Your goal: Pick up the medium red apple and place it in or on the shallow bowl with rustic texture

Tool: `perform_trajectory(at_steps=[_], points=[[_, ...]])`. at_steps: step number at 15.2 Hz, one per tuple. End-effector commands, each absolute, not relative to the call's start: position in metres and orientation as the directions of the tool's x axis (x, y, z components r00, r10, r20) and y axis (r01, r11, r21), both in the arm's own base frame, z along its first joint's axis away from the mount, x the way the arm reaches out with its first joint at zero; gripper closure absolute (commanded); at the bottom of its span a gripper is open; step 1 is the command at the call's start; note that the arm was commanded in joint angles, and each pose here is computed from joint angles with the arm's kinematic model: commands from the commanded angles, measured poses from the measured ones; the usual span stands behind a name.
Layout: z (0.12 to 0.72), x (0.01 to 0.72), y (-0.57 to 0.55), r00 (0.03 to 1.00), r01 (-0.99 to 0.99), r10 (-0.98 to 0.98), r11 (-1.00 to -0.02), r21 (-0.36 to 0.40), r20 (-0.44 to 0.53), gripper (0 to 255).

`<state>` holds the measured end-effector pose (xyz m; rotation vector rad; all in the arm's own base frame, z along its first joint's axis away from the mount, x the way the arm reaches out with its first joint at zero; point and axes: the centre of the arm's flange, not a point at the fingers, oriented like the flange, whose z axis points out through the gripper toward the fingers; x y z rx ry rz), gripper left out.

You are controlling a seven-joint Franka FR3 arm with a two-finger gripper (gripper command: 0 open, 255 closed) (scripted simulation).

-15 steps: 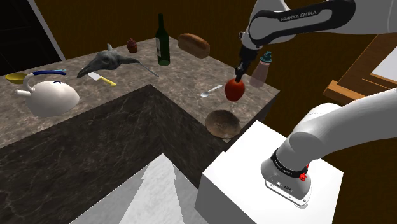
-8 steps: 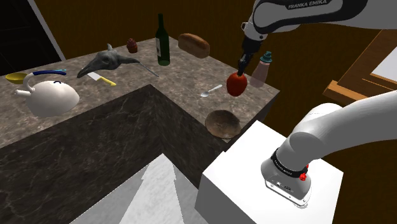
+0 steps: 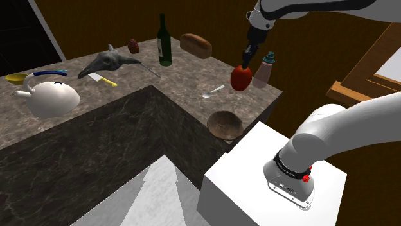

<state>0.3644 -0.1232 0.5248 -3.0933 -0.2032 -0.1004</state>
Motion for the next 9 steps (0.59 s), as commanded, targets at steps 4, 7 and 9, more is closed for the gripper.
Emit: perform_trajectory(at_steps=[4, 7, 9], points=[[0.548, 0.345, -0.078, 0.989, 0.132, 0.129, -0.991, -0.036, 0.067, 255], [0.564, 0.331, -0.045, 0.989, 0.132, 0.129, -0.991, -0.036, 0.067, 255], [0.574, 0.322, -0.022, 0.989, 0.132, 0.129, -0.991, -0.036, 0.067, 255]])
